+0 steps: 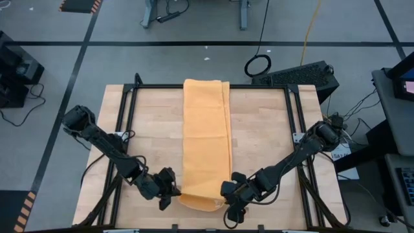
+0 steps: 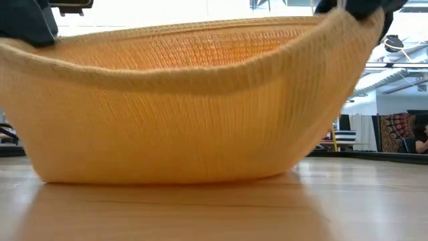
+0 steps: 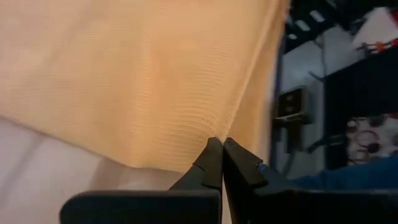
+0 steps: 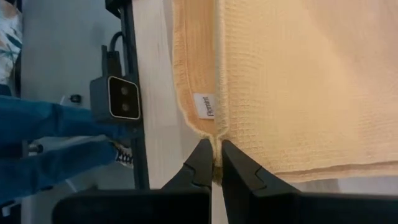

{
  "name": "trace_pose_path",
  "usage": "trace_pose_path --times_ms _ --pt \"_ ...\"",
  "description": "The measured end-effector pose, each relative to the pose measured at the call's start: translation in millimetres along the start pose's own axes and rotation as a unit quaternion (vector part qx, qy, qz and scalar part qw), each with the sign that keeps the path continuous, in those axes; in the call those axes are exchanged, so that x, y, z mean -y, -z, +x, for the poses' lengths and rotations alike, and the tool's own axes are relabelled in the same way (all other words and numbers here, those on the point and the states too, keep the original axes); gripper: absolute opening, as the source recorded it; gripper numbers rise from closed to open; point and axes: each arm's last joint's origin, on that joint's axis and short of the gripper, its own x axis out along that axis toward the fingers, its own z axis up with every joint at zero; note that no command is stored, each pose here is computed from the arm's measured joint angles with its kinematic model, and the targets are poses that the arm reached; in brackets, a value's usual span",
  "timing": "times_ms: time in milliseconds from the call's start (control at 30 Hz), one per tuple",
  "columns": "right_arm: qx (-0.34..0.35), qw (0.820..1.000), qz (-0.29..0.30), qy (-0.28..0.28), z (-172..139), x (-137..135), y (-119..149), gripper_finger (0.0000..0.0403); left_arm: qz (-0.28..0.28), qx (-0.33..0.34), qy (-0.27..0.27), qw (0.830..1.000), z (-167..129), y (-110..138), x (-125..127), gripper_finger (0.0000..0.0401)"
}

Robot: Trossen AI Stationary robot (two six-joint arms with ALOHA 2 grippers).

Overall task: Roll towel
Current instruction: Roll the yellow towel

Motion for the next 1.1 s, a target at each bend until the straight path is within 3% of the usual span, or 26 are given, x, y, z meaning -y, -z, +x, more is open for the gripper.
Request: trace_pose_path --times_ms 333,633,967,1100 --pt "0.027 0.999 -0.021 0.025 0.8 2.9 -3.2 0.0004 0.009 0.009 -0.054 0.998 4.4 4.4 -9.0 0.0010" --pt "0.028 0.999 -0.034 0.024 1.2 5.7 -6.8 0.0004 0.022 0.019 -0.085 0.996 13.8 17.1 -12.3 0.0099" --pt "0.033 0.999 -0.012 0.026 1.4 9.0 -10.6 0.0004 -0.007 0.012 -0.024 1.000 -0.7 53.5 13.6 0.0195" --pt "0.035 0.999 -0.001 0.028 1.5 12.1 -13.8 0.0004 0.020 0.041 -0.011 0.999 -7.6 65.2 26.5 0.0211"
